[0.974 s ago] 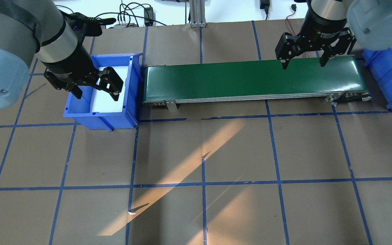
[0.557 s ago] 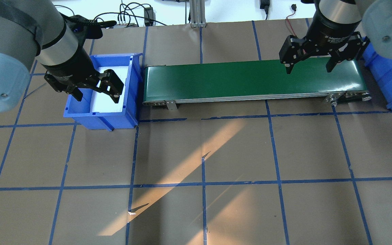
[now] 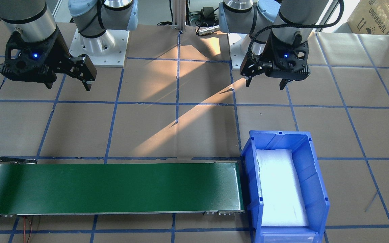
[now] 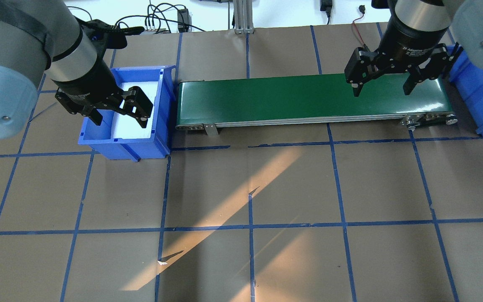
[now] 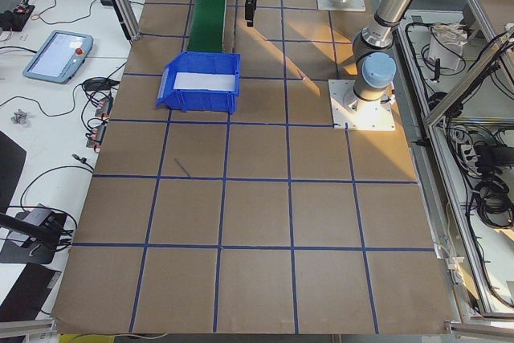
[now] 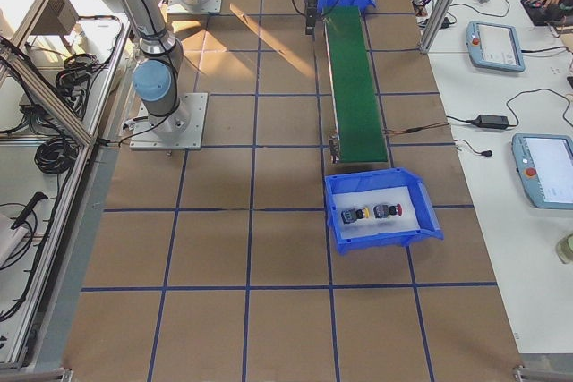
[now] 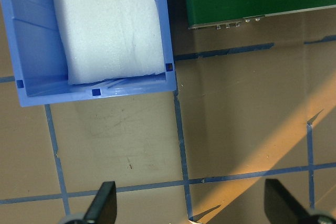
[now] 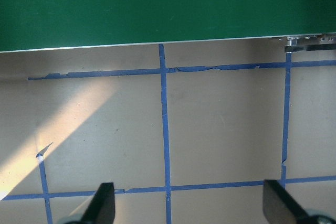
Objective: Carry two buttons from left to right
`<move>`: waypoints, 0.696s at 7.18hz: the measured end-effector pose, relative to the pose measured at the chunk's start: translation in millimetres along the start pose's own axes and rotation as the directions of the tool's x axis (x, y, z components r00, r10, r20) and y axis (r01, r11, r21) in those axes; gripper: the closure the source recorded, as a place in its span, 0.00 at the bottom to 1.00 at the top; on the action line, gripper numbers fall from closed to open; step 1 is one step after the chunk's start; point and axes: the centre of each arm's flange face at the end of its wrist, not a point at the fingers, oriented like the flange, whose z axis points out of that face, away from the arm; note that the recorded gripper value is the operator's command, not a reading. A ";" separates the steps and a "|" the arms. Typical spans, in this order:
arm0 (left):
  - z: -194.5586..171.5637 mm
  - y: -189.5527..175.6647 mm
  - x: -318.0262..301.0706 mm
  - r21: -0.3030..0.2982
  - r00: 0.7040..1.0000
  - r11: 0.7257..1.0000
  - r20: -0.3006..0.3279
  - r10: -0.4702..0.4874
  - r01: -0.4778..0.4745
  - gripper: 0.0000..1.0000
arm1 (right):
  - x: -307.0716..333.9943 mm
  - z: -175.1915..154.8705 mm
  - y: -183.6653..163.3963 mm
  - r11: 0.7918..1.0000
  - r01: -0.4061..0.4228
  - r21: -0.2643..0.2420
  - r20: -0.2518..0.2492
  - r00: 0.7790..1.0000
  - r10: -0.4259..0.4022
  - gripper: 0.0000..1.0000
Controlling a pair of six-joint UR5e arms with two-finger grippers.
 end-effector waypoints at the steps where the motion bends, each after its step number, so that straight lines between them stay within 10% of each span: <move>1: 0.1 -0.1 0.0 0.000 1.000 1.000 0.000 0.000 0.000 0.00 | 0.0 0.3 0.2 1.000 0.000 -0.002 0.000 1.000 0.000 0.00; 5: -0.8 0.7 0.1 0.002 1.000 1.000 0.000 0.000 0.000 0.00 | -0.3 1.1 0.5 1.000 0.000 -0.005 0.003 1.000 0.001 0.00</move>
